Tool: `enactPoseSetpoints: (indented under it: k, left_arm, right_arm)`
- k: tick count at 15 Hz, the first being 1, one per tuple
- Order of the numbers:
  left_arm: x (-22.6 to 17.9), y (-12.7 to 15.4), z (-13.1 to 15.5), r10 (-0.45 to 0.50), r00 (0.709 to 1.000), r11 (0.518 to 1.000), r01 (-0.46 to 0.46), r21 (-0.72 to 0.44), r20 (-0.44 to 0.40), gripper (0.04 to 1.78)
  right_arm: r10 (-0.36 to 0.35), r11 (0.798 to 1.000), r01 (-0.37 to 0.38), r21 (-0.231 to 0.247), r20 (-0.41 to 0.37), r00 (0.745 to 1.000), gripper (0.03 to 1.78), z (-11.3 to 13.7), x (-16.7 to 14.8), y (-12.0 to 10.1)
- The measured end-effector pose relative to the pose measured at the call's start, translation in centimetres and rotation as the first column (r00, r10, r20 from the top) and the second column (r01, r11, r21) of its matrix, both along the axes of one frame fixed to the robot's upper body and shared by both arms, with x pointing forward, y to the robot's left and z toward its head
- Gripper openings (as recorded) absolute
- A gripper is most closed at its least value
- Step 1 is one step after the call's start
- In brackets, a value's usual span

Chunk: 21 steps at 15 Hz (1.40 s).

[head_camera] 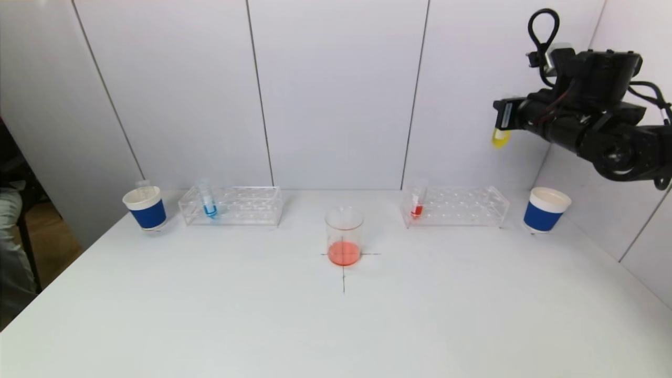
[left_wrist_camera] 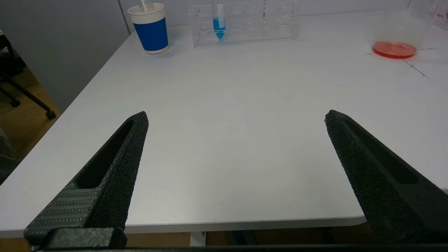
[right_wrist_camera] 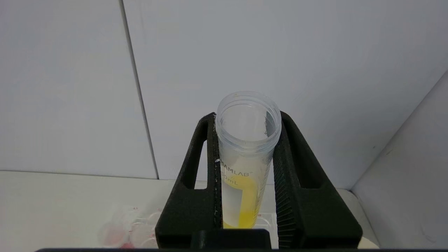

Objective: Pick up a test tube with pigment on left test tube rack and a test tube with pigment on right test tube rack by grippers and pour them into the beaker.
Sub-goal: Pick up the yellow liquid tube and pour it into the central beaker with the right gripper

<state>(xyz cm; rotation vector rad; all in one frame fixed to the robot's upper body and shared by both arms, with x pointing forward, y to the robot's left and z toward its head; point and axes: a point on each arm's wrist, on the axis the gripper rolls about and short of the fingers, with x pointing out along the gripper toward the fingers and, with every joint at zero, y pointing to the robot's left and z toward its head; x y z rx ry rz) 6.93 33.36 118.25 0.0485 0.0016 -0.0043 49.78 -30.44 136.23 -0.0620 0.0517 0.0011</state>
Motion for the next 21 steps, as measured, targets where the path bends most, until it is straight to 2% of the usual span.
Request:
enactPoseSetpoints:
  k: [4, 6, 8, 10, 12, 13, 15, 17, 18, 19, 20, 21]
  left_arm:
    - [0.0, 0.0, 0.0, 0.0, 1.0, 1.0, 0.0, 0.0, 0.0, 1.76]
    - [0.0, 0.0, 0.0, 0.0, 1.0, 1.0, 0.0, 0.0, 0.0, 1.76]
    - [0.0, 0.0, 0.0, 0.0, 1.0, 1.0, 0.0, 0.0, 0.0, 1.76]
    - [0.0, 0.0, 0.0, 0.0, 1.0, 1.0, 0.0, 0.0, 0.0, 1.76]
    - [0.0, 0.0, 0.0, 0.0, 1.0, 1.0, 0.0, 0.0, 0.0, 1.76]
    - [0.0, 0.0, 0.0, 0.0, 1.0, 1.0, 0.0, 0.0, 0.0, 1.76]
    - [0.0, 0.0, 0.0, 0.0, 1.0, 1.0, 0.0, 0.0, 0.0, 1.76]
    - [0.0, 0.0, 0.0, -0.001, 1.0, 1.0, 0.001, 0.0, 0.0, 1.76]
    - [0.0, 0.0, 0.0, 0.0, 1.0, 1.0, 0.0, 0.0, 0.0, 1.76]
    - [0.0, 0.0, 0.0, 0.0, 1.0, 1.0, 0.0, 0.0, 0.0, 1.76]
    - [0.0, 0.0, 0.0, -0.001, 1.0, 1.0, 0.001, 0.0, 0.0, 1.76]
    - [0.0, 0.0, 0.0, 0.0, 1.0, 1.0, 0.0, 0.0, 0.0, 1.76]
  right_arm:
    - [0.058, 0.998, -0.058, 0.004, -0.005, 0.998, 0.48, 4.2, 0.2, 1.5]
    - [0.151, 0.989, -0.151, 0.006, 0.005, 0.989, 0.48, 5.4, 0.4, 2.6]
    - [0.283, 0.959, -0.283, 0.009, -0.021, 0.959, 0.48, 5.9, 0.3, 4.1]
    - [0.41, 0.912, -0.41, 0.007, -0.015, 0.912, 0.48, 6.2, 0.2, 5.5]
    - [0.515, 0.857, -0.514, -0.041, -0.001, 0.857, 0.48, 6.3, 0.1, 6.8]
    - [0.556, 0.828, -0.554, -0.087, 0.001, 0.831, 0.48, 6.2, 0.1, 7.3]
    - [0.613, 0.773, -0.595, -0.219, 0.019, 0.79, 0.48, 5.9, 0.5, 7.9]
    - [0.652, 0.726, -0.592, -0.351, 0.079, 0.754, 0.48, 5.1, 1.7, 9.0]
    - [0.686, 0.696, -0.601, -0.393, 0.115, 0.719, 0.48, 4.8, 2.1, 9.8]
    - [0.726, 0.655, -0.621, -0.43, 0.131, 0.675, 0.48, 4.3, 2.4, 10.6]
    - [0.758, 0.612, -0.638, -0.467, 0.118, 0.641, 0.48, 3.5, 2.8, 11.2]
    - [0.773, 0.581, -0.642, -0.501, 0.094, 0.627, 0.48, 2.7, 3.1, 11.6]
